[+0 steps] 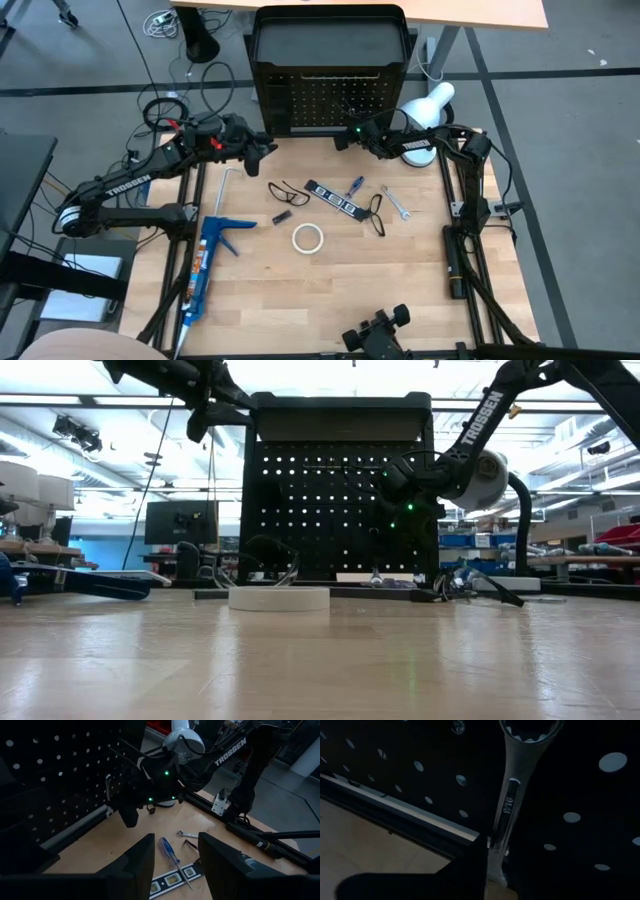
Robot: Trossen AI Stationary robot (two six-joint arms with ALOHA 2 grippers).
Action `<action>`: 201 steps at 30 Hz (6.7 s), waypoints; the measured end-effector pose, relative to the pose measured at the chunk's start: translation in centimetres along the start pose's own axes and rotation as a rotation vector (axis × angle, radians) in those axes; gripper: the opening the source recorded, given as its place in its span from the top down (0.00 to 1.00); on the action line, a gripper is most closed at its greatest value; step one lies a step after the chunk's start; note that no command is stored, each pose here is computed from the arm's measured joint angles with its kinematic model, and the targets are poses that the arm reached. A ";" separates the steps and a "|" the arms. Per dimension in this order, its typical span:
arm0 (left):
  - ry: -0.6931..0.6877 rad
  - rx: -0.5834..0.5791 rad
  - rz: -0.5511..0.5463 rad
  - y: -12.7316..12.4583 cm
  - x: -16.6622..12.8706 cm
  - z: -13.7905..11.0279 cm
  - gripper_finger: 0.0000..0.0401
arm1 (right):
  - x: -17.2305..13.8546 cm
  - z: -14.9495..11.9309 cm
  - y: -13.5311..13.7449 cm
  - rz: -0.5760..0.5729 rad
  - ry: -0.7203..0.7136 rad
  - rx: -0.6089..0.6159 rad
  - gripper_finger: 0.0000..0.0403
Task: Hang tools onto peg board
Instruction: Unhang the wrench from the peg board
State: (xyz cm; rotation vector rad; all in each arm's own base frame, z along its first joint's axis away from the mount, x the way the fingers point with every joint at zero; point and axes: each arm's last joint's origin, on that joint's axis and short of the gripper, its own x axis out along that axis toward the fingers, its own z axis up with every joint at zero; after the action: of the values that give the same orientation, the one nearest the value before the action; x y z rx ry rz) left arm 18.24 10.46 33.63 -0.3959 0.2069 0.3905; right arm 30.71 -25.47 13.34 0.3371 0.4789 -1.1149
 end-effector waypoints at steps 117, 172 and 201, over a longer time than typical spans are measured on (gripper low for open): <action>0.052 -0.051 -0.074 -0.4 -1.3 -0.3 0.61 | -8.8 10.2 2.1 0.319 -0.006 -0.737 0.50; 0.036 -0.049 -0.067 -0.4 -1.3 -0.2 0.61 | -6.0 9.1 3.2 0.194 0.101 -1.026 0.50; 0.041 -0.051 -0.082 -0.5 -1.3 -0.2 0.61 | -6.2 8.1 3.1 0.038 0.209 -1.281 0.55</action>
State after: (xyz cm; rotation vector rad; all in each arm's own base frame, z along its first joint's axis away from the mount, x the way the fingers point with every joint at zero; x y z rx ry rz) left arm 17.23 9.55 33.95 -0.4610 0.2201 0.3076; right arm 32.93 -23.44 23.57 -0.6657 1.2465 -0.5563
